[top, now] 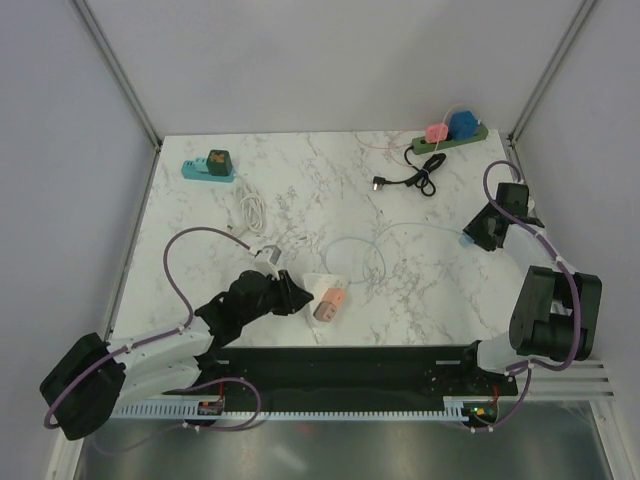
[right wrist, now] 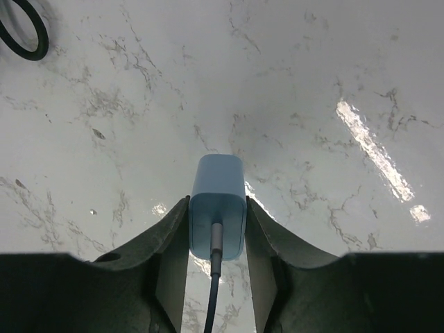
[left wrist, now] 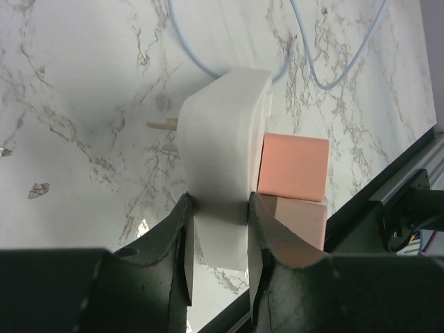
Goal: Pull the plug off the socket
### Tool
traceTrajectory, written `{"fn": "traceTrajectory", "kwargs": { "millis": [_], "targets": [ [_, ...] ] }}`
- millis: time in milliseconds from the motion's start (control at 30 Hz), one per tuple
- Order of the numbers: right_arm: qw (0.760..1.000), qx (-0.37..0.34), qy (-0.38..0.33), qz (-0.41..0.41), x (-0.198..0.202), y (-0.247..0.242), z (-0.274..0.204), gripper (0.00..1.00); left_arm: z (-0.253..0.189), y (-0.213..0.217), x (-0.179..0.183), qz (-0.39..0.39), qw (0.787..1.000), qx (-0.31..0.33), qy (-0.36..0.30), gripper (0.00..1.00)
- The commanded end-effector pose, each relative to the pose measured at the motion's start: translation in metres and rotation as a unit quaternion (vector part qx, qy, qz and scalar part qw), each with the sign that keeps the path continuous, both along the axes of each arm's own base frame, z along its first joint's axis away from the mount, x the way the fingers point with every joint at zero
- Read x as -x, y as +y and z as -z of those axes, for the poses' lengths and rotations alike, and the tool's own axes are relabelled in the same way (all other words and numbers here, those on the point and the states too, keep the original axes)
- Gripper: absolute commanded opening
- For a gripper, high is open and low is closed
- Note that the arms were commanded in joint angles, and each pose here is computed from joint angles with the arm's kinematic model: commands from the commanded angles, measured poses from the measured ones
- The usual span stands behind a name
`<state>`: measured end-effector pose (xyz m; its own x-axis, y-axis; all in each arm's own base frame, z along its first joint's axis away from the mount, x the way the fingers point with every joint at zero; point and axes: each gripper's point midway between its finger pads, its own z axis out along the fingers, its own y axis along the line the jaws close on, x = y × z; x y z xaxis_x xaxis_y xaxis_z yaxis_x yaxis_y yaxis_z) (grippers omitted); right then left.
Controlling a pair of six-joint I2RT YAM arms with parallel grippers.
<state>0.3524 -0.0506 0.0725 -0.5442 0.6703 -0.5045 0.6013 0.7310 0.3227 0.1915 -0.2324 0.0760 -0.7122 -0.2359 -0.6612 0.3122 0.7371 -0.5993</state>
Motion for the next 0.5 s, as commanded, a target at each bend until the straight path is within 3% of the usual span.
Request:
{"fn": "traceTrajectory", "kwargs": {
  "millis": [0, 67, 100, 200, 367, 467],
  "targets": [
    [1.0, 0.003, -0.008, -0.023, -0.003, -0.002, 0.002, 0.48, -0.025, -0.008, -0.025, -0.035, 0.996, 0.06, -0.052, 0.02],
    [1.0, 0.013, 0.002, -0.023, 0.001, -0.005, 0.004, 0.67, -0.014, -0.005, -0.027, -0.042, 0.996, 0.057, -0.05, 0.02],
    [0.999, 0.025, 0.015, -0.018, 0.005, -0.009, 0.004, 0.84, -0.012, -0.004, -0.029, -0.044, 0.996, 0.055, -0.052, 0.02],
    [0.999, 0.038, 0.029, -0.011, 0.012, -0.015, -0.002, 0.98, -0.006, -0.004, -0.03, -0.043, 0.996, 0.053, -0.052, 0.02],
    [0.998, 0.059, 0.012, 0.006, 0.021, -0.021, -0.045, 0.98, 0.004, 0.0, -0.025, -0.04, 0.997, 0.041, -0.047, 0.02],
    [0.998, 0.053, -0.042, -0.004, 0.023, -0.011, -0.086, 0.98, 0.019, 0.008, -0.018, -0.051, 0.997, 0.041, -0.03, 0.02]
  ]
}}
